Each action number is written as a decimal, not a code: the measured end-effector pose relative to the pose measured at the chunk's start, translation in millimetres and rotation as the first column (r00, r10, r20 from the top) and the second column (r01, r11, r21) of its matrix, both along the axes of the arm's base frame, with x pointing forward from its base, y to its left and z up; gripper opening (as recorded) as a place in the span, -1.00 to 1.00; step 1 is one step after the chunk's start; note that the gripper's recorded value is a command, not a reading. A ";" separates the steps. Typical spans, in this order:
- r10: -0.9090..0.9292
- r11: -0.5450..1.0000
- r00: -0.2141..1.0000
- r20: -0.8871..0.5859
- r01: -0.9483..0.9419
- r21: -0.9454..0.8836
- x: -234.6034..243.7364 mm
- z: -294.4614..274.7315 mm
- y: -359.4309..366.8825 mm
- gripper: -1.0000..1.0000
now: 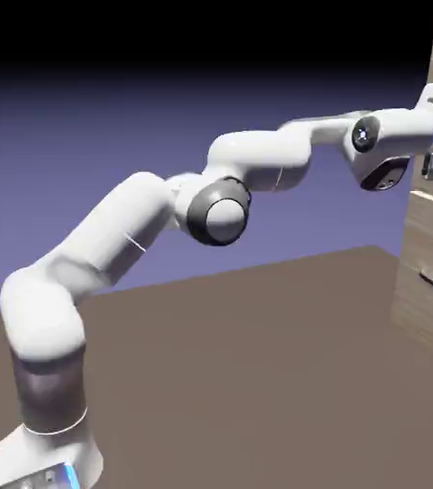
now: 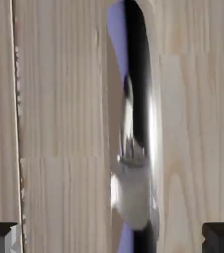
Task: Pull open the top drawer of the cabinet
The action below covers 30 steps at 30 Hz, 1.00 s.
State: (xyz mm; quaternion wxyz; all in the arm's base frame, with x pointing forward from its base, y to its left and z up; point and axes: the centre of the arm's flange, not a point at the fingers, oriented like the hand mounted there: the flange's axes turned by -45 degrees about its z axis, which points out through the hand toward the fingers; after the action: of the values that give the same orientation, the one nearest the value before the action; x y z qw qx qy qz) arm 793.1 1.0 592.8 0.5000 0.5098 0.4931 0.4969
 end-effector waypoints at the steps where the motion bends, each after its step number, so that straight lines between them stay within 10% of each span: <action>1: 0.010 1.000 1.000 0.003 -0.010 -0.007 1.3 1.9 7.2 0.00; 2: 0.021 1.000 1.000 0.006 -0.020 -0.014 2.1 3.6 14.4 -1.00; 30: 0.019 1.000 1.000 0.005 -0.019 -0.013 -86.2 3.4 13.3 -1.00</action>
State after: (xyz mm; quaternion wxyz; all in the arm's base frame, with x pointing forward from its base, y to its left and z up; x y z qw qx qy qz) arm 707.0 14.2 596.2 0.4998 0.5005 0.5000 0.4997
